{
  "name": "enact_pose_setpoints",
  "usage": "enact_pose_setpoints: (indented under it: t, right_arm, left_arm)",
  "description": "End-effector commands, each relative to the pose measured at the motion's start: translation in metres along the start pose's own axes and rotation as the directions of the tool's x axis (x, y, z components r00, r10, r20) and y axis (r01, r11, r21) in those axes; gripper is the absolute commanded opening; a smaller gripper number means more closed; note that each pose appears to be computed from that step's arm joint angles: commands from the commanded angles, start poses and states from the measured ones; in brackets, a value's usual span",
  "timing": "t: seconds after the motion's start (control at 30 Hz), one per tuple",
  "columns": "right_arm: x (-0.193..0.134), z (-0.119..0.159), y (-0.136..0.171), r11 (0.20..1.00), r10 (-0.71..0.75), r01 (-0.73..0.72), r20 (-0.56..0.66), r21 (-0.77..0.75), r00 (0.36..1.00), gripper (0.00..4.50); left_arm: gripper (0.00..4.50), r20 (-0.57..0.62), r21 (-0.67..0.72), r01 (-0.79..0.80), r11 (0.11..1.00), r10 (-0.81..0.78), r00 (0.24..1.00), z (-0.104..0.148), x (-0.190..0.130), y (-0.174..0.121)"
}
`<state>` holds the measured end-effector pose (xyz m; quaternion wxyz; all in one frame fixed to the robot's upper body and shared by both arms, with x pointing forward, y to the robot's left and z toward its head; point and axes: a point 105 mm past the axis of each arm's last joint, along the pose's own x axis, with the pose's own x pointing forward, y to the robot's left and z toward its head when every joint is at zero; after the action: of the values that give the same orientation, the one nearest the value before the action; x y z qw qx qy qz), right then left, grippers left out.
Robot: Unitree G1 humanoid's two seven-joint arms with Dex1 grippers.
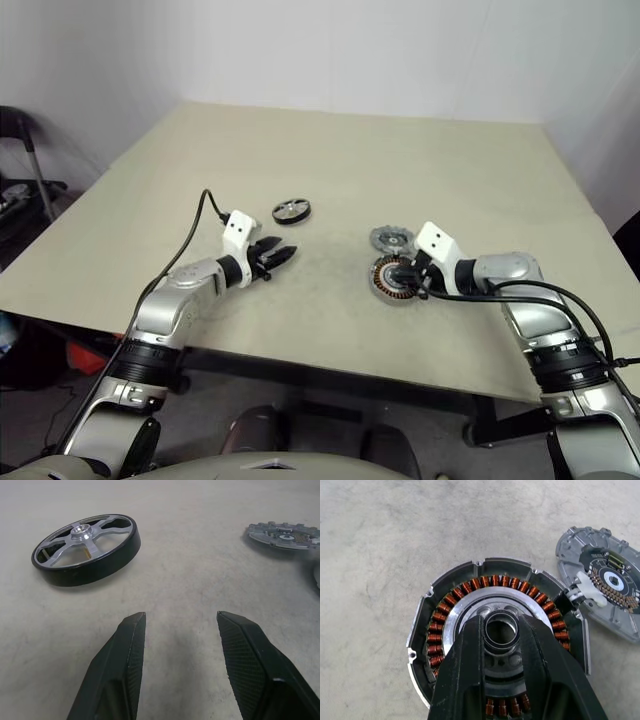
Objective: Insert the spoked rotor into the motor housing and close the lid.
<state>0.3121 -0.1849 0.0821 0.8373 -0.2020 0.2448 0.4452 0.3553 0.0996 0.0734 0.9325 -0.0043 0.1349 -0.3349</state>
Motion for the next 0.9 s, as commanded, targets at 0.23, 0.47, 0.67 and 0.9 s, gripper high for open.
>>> enact_pose_setpoints:
  t: [0.23,0.47,0.67,0.9]
  right_arm:
    - [-0.002,0.004,-0.004,1.0,-0.019,0.019,0.015,-0.016,1.0,0.57]
    - [-0.002,0.007,0.002,1.0,0.025,-0.026,0.031,0.013,0.999,1.32]
    - [-0.006,0.027,-0.006,0.999,-0.013,0.016,0.11,-0.034,0.994,2.2]
    - [-0.005,0.025,-0.012,0.999,-0.034,0.036,0.105,-0.016,0.994,2.03]
  left_arm:
    - [2.39,0.043,0.045,-0.01,0.999,0.008,0.999,0.016,-0.001,0.005]
    - [2.39,0.033,0.049,-0.013,0.999,0.011,0.999,0.013,-0.002,0.006]
    - [2.39,0.026,0.049,-0.015,0.999,0.014,1.0,0.01,-0.001,0.006]
    - [2.39,0.022,0.055,-0.014,0.998,0.013,1.0,0.009,0.0,0.006]
